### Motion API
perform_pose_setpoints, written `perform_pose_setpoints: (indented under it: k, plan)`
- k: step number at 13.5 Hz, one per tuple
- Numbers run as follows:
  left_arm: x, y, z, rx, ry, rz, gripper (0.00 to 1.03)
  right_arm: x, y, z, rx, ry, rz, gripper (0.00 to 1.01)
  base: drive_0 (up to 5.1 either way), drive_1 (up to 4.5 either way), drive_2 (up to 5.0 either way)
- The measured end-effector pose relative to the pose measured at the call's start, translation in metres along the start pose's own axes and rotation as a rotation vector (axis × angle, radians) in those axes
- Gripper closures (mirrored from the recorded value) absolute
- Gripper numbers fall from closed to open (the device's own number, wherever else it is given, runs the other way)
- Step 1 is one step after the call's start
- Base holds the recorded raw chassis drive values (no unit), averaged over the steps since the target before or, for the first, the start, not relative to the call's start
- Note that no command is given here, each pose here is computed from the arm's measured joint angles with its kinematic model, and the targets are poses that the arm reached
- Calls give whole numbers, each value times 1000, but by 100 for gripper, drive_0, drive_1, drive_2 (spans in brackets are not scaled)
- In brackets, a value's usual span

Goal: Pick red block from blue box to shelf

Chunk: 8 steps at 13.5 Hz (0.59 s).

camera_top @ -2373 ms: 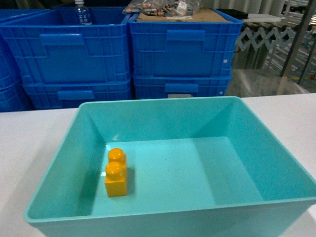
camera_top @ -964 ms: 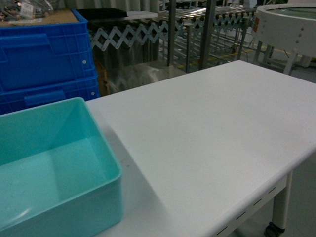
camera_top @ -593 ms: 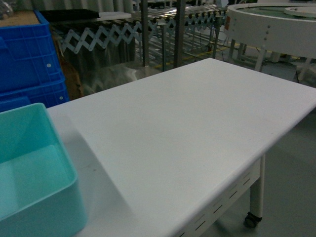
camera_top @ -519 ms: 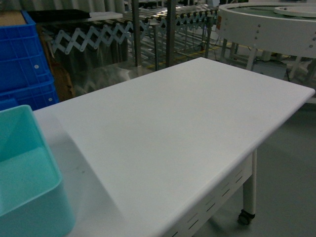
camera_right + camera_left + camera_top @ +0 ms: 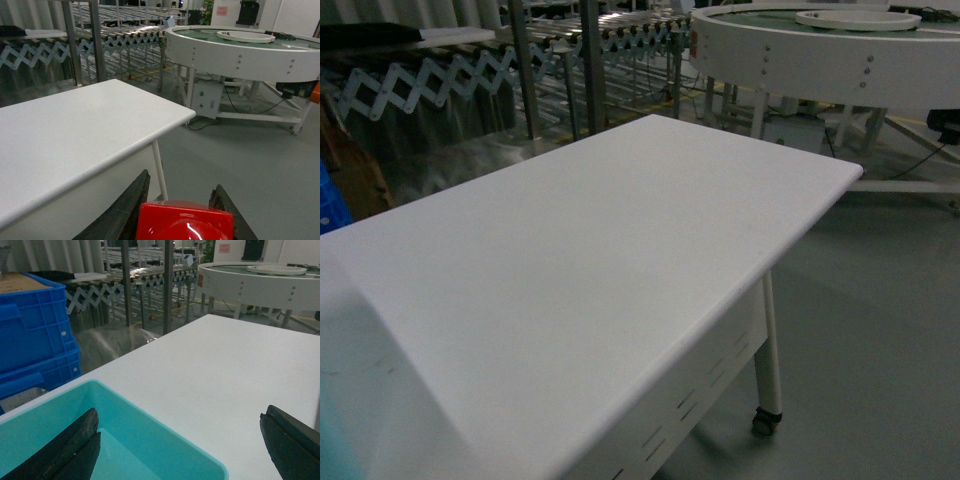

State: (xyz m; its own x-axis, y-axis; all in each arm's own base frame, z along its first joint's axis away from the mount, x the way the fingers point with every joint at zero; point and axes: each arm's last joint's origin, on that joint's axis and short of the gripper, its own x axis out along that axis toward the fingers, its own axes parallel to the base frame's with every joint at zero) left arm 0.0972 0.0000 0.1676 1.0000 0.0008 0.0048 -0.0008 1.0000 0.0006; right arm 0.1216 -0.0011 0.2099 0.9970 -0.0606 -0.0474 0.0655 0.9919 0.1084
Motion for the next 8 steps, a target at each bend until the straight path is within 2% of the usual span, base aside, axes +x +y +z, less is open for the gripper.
perform_pose_setpoints:
  k: [8]
  plan:
    - [0, 0, 0, 0, 0, 0, 5, 0, 0, 0, 0, 0, 0, 73, -158, -158, -158]
